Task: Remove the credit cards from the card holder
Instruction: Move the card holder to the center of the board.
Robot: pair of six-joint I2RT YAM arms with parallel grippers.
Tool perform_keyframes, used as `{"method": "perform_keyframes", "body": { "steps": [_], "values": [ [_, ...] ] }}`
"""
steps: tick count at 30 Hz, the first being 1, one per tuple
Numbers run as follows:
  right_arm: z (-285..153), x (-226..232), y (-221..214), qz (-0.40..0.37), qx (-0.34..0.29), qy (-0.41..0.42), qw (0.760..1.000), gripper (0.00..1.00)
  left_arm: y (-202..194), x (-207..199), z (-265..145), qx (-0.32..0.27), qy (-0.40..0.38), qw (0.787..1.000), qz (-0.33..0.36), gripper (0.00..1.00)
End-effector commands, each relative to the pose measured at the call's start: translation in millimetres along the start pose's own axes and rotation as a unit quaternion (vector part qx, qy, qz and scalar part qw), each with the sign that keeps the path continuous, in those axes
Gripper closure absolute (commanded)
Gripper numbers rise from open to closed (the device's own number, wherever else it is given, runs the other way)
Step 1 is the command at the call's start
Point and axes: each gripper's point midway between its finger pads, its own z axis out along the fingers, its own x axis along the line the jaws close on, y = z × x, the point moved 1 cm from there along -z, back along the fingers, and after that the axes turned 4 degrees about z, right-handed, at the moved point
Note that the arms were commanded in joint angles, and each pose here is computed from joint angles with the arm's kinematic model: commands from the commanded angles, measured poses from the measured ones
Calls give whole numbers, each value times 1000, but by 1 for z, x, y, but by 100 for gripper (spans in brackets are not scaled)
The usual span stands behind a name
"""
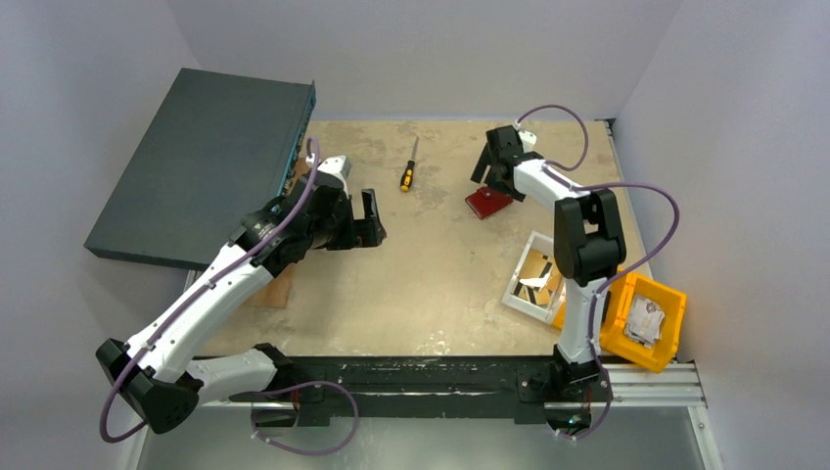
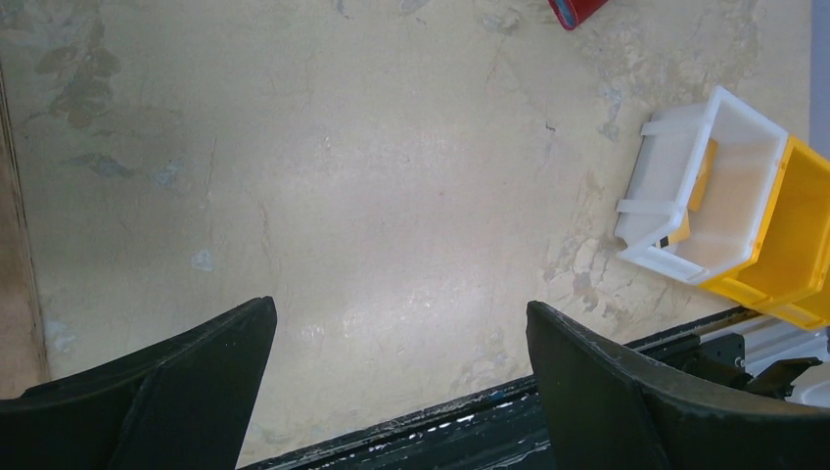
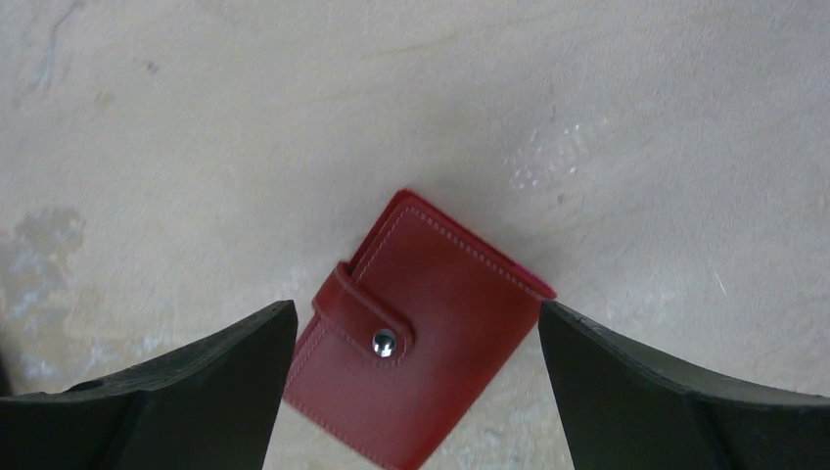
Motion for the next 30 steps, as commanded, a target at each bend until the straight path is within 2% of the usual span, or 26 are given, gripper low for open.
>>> {"method": "perform_keyframes", "body": {
  "steps": [1,8,13,18,22,28,30],
  "values": [
    [18,-4,22,7,-13,-21,1000,10,-2,5,-6,-4,-4,1000,16,0],
    [30,-3,18,-4,7,-19,1000,25,-6,9,-8,-4,-1,1000,17,0],
    [22,5,-2,-27,33,1,999,54,-10,11,-4,1,1,1000,14,0],
    [-5,29,-40,-65,49,32,996,55,-17,13,3,12,4,1000,9,0],
    [-32,56,-90,-111,73,81,988,55,-27,15,10,26,5,1000,2,0],
    [-79,88,-181,-193,124,173,958,54,-43,20,20,43,10,999,-12,0],
    [-95,95,-200,-217,132,204,945,50,-52,23,26,53,12,998,-16,0]
  ]
}}
